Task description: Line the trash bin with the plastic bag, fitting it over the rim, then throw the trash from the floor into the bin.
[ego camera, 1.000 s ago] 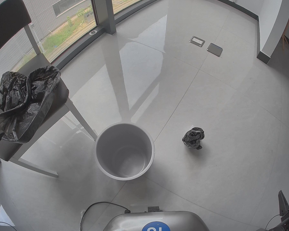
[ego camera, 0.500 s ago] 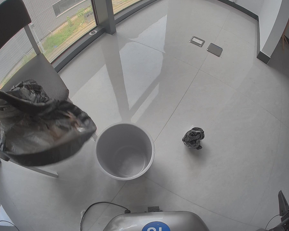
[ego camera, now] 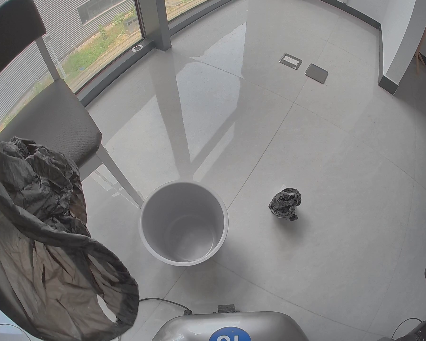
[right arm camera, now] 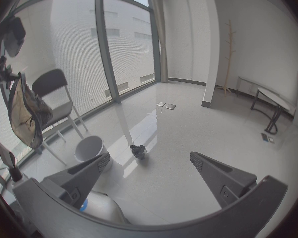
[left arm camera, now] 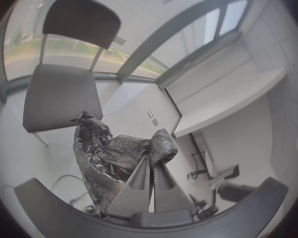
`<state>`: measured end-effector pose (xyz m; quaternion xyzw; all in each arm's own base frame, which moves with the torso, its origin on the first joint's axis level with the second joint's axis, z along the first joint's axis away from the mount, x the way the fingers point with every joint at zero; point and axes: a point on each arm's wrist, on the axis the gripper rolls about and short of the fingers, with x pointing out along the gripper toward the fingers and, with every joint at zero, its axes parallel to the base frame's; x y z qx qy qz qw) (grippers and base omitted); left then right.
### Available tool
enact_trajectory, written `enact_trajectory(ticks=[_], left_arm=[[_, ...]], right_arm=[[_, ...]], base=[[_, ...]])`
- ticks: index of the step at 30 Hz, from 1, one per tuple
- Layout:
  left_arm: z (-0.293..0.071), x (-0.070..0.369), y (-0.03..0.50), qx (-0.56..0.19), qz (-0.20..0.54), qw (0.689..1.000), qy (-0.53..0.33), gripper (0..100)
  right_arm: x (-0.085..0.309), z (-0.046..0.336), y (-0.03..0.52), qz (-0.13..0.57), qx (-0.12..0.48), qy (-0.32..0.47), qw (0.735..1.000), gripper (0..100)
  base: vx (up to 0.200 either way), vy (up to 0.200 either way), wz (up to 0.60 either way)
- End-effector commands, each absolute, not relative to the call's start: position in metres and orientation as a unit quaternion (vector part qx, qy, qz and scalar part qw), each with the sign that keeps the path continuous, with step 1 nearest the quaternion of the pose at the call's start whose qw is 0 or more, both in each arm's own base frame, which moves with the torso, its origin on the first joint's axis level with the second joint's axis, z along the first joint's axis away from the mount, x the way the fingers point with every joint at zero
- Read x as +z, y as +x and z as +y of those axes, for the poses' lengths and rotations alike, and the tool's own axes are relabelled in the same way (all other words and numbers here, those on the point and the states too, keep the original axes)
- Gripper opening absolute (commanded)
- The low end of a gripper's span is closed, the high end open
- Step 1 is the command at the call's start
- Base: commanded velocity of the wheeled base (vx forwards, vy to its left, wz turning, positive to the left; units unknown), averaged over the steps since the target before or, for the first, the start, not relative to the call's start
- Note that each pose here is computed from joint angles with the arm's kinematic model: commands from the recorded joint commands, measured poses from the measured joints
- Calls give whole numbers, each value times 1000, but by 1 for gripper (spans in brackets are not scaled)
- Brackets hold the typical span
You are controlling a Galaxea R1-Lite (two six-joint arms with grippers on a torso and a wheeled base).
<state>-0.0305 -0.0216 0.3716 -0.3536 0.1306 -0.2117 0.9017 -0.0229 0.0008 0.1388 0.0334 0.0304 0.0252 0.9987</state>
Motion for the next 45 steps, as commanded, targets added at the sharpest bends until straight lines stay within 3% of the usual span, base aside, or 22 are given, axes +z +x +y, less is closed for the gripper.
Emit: enact_trajectory(ticks=[1, 7, 18, 25, 31, 36, 42, 45], left_arm=[[-15, 359, -3, -245, 191, 925, -218, 0], [-12, 356, 8, -238, 166, 956, -47, 0], [-12, 369, 28, -275, 150, 946, 83, 0], [-24, 378, 70, -300, 139, 940, 88, 0], [-56, 391, 101, -325, 137, 934, 52, 0], [-83, 398, 116, -346, 136, 927, 41, 0], [-99, 403, 124, -361, 136, 922, 40, 0], [-124, 414, 131, -365, 129, 922, 1, 0]], right_arm=[[158, 2, -10, 94, 40, -53, 993, 100], [187, 2, 5, 123, 53, -49, 990, 100], [227, 12, 58, 178, 148, -30, 972, 100], [226, 28, 78, 212, 212, -52, 953, 100], [219, 47, 105, 230, 206, -58, 949, 100], [223, 65, 132, 205, 183, -67, 959, 100], [231, 80, 144, 202, 204, -69, 955, 100], [218, 100, 154, 233, 228, -87, 941, 100]], base=[[0, 0, 0], [0, 0, 0], [0, 0, 0], [0, 0, 0], [0, 0, 0], [0, 0, 0], [0, 0, 0], [0, 0, 0]])
